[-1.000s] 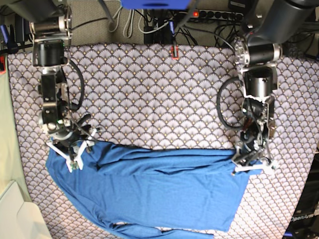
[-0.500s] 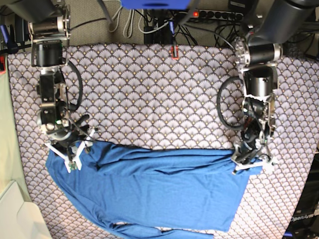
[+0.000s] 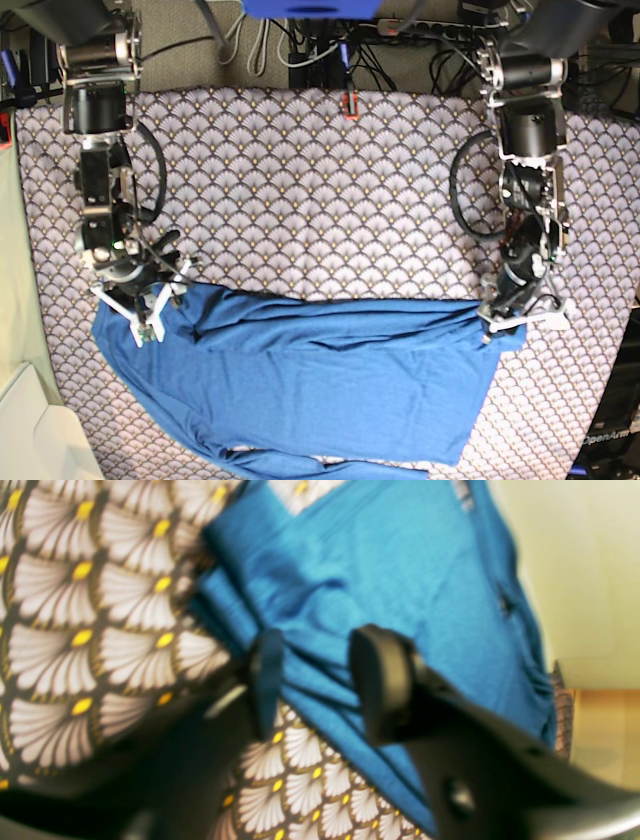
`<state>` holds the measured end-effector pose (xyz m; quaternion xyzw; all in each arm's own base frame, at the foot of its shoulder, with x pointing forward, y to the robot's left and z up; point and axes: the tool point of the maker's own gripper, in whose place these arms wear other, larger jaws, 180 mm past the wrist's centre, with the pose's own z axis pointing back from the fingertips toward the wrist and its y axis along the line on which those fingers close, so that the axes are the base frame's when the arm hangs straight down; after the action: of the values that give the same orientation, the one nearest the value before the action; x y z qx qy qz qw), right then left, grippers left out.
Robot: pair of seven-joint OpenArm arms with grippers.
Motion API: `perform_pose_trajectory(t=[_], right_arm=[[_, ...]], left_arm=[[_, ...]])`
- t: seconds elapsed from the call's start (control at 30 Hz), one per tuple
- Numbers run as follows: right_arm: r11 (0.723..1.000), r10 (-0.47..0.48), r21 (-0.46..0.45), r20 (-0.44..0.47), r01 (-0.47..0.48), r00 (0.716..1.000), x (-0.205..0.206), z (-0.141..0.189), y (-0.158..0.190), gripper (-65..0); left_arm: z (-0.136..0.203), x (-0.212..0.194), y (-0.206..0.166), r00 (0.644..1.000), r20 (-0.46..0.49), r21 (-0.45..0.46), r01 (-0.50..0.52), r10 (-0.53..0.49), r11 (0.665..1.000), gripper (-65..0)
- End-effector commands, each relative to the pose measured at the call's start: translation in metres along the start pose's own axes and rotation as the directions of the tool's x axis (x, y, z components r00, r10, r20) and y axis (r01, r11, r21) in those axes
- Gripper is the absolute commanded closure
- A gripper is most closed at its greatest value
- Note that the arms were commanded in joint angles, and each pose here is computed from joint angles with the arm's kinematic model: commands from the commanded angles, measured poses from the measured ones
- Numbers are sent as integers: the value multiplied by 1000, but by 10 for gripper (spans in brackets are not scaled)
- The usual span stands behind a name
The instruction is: Fold the T-shirt properly
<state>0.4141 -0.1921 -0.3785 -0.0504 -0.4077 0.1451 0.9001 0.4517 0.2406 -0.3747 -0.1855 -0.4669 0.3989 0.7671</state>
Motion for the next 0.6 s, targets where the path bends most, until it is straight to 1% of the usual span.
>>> perform_pose_trajectory(t=[0.0, 0.1, 0.2, 0.27, 0.4, 0.57], right_arm=[[1000, 4, -16, 61, -3, 998, 23, 3, -9, -335], [1000, 4, -16, 61, -3, 998, 23, 3, -9, -334], [1000, 3, -17, 62, -2, 998, 23, 3, -9, -333], [1000, 3, -17, 62, -2, 998, 23, 3, -9, -333], [1000, 3, -18, 61, -2, 998, 23, 3, -10, -333], [1000, 3, -18, 60, -2, 998, 22, 3, -10, -334]], left_arm=[[0, 22, -16, 999, 51, -42, -3, 5, 999, -319], [-1, 21, -15, 999, 48, -39, -4, 6, 999, -382], [-1, 21, -16, 999, 49, -39, -5, 7, 999, -414], [-2, 21, -9, 999, 47, -24, -21, 22, 999, -415], [-5, 15, 14, 994, 41, 21, -107, 106, 994, -417], [-8, 16, 16, 990, 41, 30, -135, 134, 990, -417]])
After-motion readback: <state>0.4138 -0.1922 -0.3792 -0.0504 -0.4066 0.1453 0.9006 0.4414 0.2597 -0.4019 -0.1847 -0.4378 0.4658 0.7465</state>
